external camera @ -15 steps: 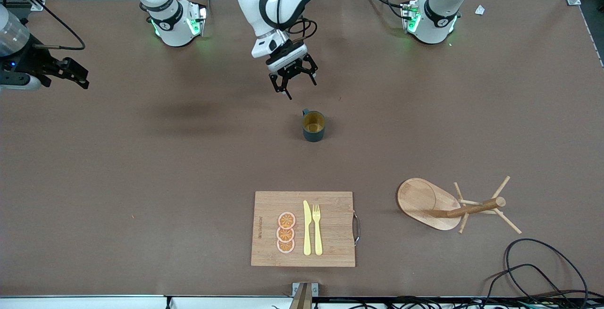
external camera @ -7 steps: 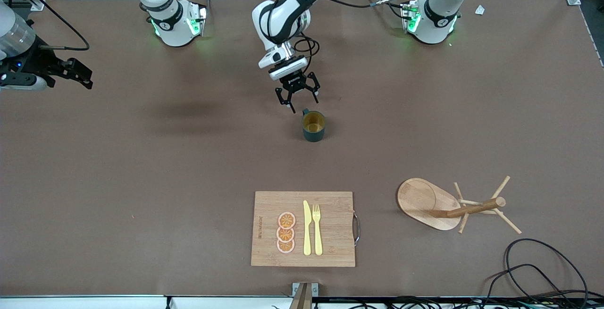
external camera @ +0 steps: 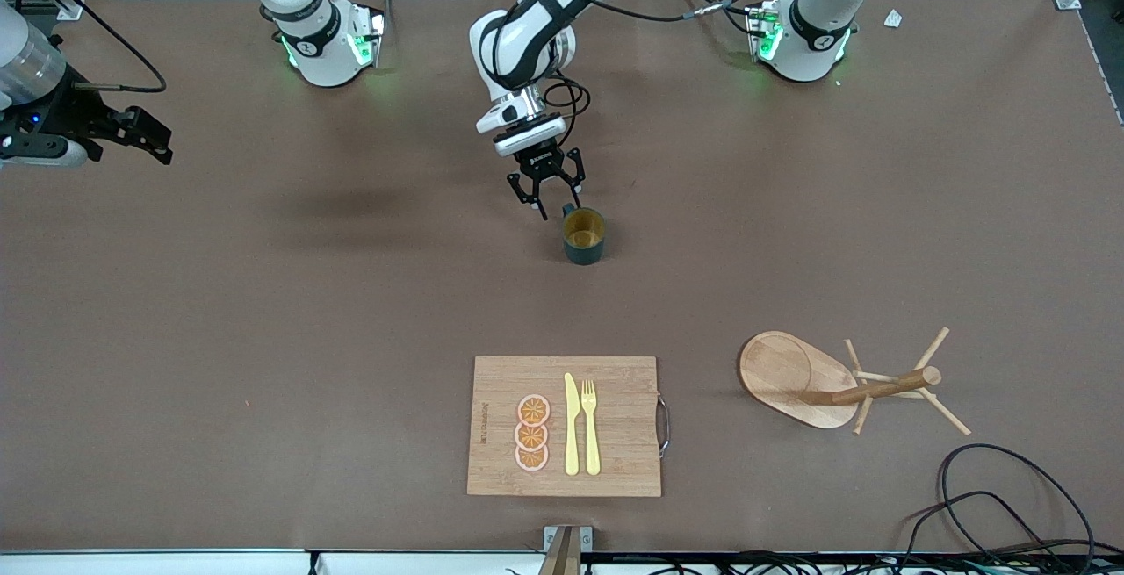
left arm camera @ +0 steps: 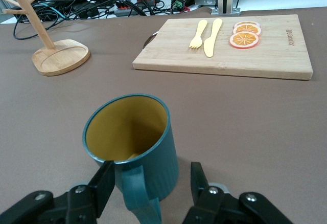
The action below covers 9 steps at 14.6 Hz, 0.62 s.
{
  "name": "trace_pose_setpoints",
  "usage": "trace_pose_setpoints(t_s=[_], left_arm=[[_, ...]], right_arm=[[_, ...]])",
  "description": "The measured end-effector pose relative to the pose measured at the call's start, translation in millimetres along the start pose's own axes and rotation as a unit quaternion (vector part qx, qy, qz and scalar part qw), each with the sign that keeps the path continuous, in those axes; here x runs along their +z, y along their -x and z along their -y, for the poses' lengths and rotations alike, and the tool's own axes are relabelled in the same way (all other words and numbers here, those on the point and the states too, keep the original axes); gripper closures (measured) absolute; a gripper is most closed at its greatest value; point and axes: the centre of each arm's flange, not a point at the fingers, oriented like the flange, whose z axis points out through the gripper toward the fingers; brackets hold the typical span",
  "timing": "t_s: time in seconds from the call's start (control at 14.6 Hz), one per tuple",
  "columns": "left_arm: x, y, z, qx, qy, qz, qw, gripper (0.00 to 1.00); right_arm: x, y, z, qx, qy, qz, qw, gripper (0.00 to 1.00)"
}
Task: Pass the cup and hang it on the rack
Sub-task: 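Retract the right gripper while the left gripper lowers to the mug handle, then grasp the mug handle with the left gripper and lift the mug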
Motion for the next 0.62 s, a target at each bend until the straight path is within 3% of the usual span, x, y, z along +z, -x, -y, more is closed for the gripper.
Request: trace_pose_setpoints(t_s=[0.27,0.62], left_arm=[[1,5,0,0.006,-0.001,-0.001,1.0,0.35],[17,41,4,0.004,-0.01,0.008,1.0,0.35]], right_arm=[[0,1,0,-0.006,0.0,0.002,1.0,0.0],[1,2,-7,-0.012,-0.001,0.002,1.0,0.0]])
